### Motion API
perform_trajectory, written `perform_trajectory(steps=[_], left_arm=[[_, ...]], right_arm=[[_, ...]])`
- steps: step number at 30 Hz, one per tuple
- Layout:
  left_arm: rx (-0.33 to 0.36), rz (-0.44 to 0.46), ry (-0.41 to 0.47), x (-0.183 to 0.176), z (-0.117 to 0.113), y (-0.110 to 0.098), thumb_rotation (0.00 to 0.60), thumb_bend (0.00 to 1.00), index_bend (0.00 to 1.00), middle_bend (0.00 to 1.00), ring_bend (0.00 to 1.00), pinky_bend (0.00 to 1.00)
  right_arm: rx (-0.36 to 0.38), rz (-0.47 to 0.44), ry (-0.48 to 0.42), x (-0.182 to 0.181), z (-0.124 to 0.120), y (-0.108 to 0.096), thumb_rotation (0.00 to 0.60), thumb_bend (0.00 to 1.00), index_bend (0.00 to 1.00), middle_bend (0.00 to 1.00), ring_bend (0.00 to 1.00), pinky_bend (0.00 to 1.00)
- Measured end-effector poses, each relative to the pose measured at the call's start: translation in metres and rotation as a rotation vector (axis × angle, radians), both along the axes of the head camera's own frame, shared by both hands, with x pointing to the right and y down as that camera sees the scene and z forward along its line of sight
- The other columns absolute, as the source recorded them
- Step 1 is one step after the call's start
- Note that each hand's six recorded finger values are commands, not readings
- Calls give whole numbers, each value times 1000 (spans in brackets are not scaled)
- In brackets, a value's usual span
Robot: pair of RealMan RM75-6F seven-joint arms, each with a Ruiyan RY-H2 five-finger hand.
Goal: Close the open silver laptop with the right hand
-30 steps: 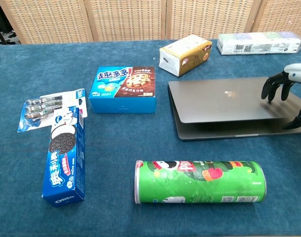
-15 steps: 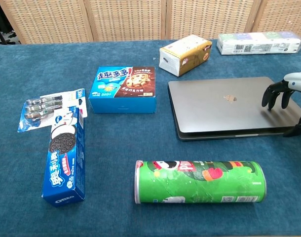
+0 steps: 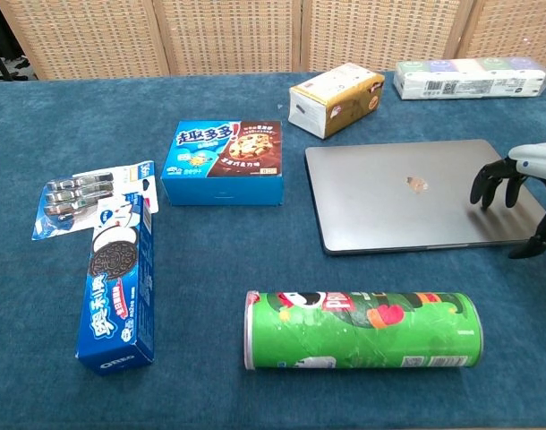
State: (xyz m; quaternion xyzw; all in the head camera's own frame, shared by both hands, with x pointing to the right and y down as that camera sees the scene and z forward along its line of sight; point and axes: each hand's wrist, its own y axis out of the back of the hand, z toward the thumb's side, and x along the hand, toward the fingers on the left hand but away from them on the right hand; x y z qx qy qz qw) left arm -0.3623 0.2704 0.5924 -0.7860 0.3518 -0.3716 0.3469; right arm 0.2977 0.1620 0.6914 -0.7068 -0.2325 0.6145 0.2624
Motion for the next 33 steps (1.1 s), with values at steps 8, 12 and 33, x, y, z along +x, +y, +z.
perform_trajectory(steps=[8, 12, 33], left_arm=[[2, -1, -2, 0, 0, 0, 600, 3, 132, 0, 75, 91], [6, -5, -2, -1, 0, -1, 600, 2, 132, 0, 75, 91], [54, -46, 5, -3, -5, -5, 600, 3, 153, 0, 83, 91]], right_arm=[[49, -7, 4, 1, -16, -11, 600, 2, 286, 297, 361, 164], [97, -18, 4, -2, -33, -19, 600, 3, 274, 285, 351, 164], [501, -40, -188, 12, -132, 9, 600, 3, 214, 198, 267, 152]])
